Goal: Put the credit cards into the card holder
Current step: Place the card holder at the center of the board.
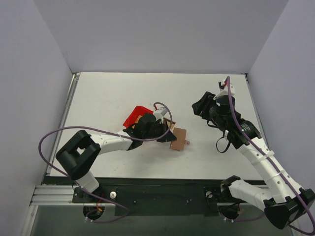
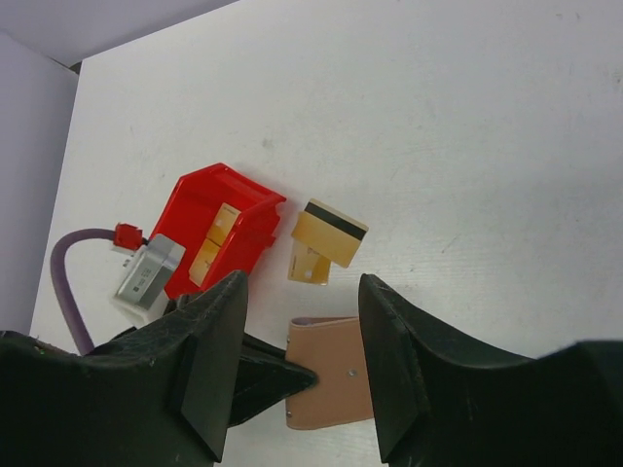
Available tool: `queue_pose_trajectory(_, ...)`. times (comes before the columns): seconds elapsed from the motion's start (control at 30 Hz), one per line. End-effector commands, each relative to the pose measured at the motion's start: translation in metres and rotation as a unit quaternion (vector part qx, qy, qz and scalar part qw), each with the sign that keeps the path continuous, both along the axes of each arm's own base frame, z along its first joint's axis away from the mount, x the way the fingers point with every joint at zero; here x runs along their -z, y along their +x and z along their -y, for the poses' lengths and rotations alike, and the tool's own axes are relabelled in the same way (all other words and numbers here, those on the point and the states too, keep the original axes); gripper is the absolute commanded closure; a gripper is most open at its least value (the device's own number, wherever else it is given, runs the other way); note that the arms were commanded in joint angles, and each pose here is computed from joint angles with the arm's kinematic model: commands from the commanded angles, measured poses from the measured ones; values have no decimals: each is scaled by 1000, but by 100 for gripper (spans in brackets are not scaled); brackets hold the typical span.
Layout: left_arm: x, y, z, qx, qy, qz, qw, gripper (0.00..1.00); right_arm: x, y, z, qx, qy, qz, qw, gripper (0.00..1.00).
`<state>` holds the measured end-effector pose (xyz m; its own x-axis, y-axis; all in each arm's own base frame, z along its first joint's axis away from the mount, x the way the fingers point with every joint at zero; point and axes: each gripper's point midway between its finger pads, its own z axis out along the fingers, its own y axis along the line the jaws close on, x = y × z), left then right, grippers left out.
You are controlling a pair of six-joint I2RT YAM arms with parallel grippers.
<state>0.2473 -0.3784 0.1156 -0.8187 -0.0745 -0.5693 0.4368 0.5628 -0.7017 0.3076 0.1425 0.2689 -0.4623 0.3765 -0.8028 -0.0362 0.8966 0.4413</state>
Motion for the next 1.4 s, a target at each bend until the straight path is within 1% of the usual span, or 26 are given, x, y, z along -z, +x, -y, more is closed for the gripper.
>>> queue_pose_trajectory(0.0, -32, -3, 29, 33, -93, 11, 995, 100, 1, -3, 0, -2, 8, -5, 1000, 53)
queue_pose_trajectory(0.07, -20, -7, 32, 39, -97, -6, 994, 100, 4, -3, 0, -3, 7, -9, 1000, 52)
queue_pose_trajectory(0.13, -17, -9, 35, 43, -119, -13, 992, 99, 5, -3, 1, -2, 6, -10, 1000, 52)
queue_pose_trajectory(0.17, -7, -10, 35, 40, -116, -30, 992, 98, 5, -2, 2, 0, 6, -11, 1000, 51)
queue_pose_trajectory(0.2, -6, -11, 36, 42, -121, -31, 991, 98, 5, -1, 2, 2, 7, -10, 1000, 51)
queue_pose_trajectory(0.3, 12, -12, 37, 43, -112, -50, 991, 98, 4, 1, 4, 5, 7, -10, 1000, 51)
queue_pose_trajectory(0.4, 24, -12, 35, 39, -95, -56, 993, 96, 4, 2, 4, 3, 6, -12, 1000, 51)
queue_pose_trajectory(0.53, 37, -10, 30, 29, -50, -50, 997, 88, 7, 3, 4, 4, 7, -16, 1000, 50)
queue_pose_trajectory(0.6, 42, -9, 28, 24, -37, -50, 998, 81, 8, 2, 4, 3, 8, -18, 1000, 50)
queue_pose_trajectory(0.63, 42, -8, 27, 25, -34, -47, 998, 79, 9, 2, 5, 4, 7, -18, 1000, 50)
queue_pose_trajectory(0.67, 45, -8, 26, 22, -28, -50, 998, 75, 10, 2, 6, 6, 6, -18, 1000, 50)
queue_pose_trajectory(0.73, 48, -7, 25, 20, -17, -51, 998, 69, 10, 2, 8, 12, 3, -17, 1000, 50)
queue_pose_trajectory(0.93, 51, -5, 19, 16, 4, -44, 999, 58, 8, 2, 11, 14, -2, -11, 1000, 50)
queue_pose_trajectory(1.0, 49, -4, 17, 15, 12, -37, 999, 52, 8, 2, 11, 15, -3, -10, 1000, 50)
queue_pose_trajectory(1.23, 34, 6, 9, 3, 47, -10, 999, 41, 12, 3, 10, 13, -7, -16, 1000, 50)
queue_pose_trajectory(1.37, 25, 11, 5, -3, 65, 7, 998, 38, 14, 4, 10, 14, -7, -19, 1000, 50)
